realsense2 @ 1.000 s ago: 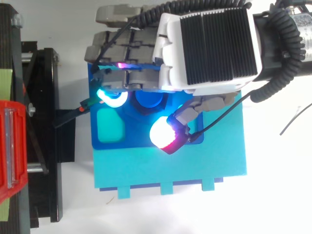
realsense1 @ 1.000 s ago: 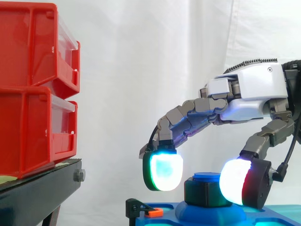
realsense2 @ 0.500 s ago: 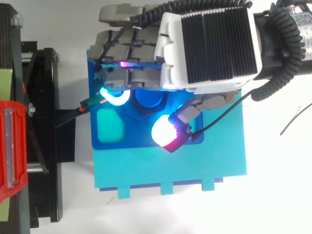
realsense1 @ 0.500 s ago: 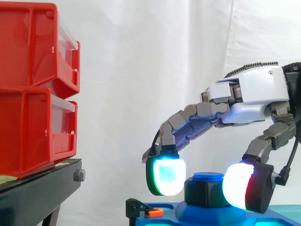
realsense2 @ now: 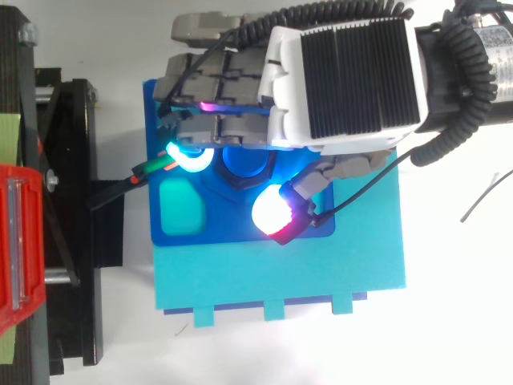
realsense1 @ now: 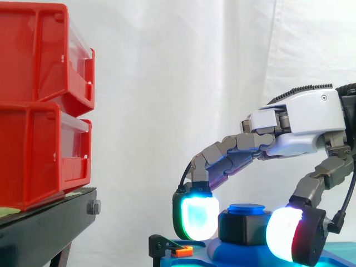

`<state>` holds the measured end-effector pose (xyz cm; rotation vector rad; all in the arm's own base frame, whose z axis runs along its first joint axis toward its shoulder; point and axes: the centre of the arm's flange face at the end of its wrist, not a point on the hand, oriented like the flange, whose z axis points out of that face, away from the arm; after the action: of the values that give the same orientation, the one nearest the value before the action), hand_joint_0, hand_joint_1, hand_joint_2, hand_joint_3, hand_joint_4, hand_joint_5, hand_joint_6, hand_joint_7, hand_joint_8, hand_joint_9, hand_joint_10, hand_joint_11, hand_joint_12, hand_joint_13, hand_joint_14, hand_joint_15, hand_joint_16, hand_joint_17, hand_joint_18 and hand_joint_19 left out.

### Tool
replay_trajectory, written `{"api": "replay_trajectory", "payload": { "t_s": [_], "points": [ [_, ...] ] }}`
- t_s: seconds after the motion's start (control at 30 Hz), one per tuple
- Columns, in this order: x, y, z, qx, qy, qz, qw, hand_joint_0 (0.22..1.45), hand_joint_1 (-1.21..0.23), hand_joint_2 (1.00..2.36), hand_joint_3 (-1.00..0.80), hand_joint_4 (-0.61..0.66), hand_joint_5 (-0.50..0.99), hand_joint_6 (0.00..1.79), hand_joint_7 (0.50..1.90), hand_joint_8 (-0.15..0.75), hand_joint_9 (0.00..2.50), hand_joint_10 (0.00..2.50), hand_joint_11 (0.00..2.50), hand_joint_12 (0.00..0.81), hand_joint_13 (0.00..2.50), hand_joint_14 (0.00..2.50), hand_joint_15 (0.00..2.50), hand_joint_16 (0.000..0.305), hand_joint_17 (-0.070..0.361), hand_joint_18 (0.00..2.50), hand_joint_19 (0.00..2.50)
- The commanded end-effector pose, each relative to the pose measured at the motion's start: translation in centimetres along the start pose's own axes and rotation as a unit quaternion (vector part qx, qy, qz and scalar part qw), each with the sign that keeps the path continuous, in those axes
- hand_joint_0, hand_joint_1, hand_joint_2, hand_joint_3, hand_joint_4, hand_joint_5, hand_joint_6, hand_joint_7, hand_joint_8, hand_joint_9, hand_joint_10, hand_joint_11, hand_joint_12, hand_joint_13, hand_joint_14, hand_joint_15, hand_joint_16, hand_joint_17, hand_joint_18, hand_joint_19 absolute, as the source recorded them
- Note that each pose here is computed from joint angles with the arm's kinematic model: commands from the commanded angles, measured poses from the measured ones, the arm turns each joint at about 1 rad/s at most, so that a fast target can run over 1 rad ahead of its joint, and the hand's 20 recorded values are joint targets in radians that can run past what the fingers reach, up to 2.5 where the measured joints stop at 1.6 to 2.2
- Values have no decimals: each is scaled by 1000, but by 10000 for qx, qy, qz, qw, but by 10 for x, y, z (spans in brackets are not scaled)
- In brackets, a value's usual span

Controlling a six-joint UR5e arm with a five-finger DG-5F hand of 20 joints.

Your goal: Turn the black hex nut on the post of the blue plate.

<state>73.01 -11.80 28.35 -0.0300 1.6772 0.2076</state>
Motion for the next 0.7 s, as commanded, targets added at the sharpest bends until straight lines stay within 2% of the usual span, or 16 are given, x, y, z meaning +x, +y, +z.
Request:
{"api": "replay_trajectory", "payload": {
  "t_s": [0.0,0.3,0.67],
  "points": [
    [0,0,0,-1,3,-4,10000,443,-726,1000,-500,218,-205,502,1074,263,390,3,121,372,414,4,102,58,130,281,128],
    [0,-2,-1,8,17,-8,10000,493,-755,1001,-487,191,-200,502,1110,245,386,3,106,352,404,3,103,53,120,260,138],
    [1,-2,-1,9,25,-14,10000,499,-758,1001,-489,187,-197,501,1129,242,388,3,107,349,403,4,103,53,118,261,140]
  ]
}}
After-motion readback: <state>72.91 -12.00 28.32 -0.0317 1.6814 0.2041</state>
